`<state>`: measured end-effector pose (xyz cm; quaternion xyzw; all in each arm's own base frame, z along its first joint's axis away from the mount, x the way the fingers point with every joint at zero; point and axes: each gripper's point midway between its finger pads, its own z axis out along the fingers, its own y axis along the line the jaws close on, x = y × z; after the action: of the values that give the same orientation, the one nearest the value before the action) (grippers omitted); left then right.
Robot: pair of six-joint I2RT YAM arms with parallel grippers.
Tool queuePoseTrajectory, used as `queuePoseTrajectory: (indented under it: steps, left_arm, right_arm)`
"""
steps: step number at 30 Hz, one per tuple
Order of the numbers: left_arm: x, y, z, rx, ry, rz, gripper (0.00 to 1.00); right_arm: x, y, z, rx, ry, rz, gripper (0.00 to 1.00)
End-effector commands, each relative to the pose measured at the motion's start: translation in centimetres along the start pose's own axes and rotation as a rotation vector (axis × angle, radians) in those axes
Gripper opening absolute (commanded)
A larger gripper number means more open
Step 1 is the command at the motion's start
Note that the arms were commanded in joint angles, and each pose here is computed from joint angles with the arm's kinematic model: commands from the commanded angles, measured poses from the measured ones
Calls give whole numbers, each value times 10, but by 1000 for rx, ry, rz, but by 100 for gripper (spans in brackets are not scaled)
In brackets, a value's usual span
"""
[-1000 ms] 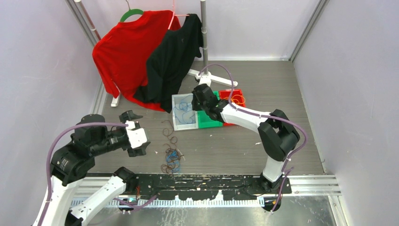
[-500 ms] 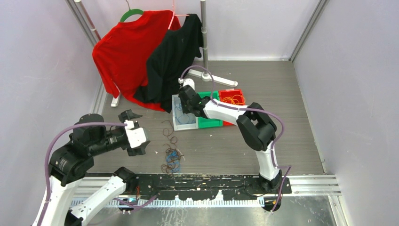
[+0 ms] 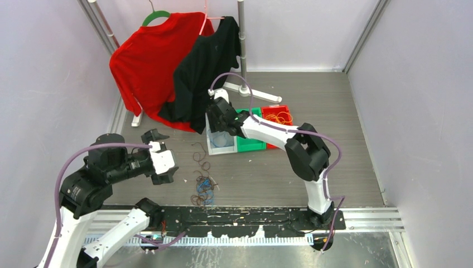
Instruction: Untangle the cables
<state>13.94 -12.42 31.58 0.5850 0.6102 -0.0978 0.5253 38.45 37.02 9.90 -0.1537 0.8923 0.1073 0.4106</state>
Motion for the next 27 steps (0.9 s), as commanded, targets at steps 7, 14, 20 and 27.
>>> queuePoseTrajectory:
  steps: [7,14,20,27]
  left_arm:
    - [0,5,2,-11,14,-29,98]
    - [7,1,5,-4,27,-31,99]
    - [9,-5,7,13,20,-27,100]
    - [10,-10,2,24,26,-40,99]
  right_arm:
    - [-70,9,-86,-70,-183,39,57]
    - [25,78,-136,-342,-108,-30,56]
    - [100,138,-163,-633,3,-37,55]
    - [148,165,-160,-645,127,-91,49]
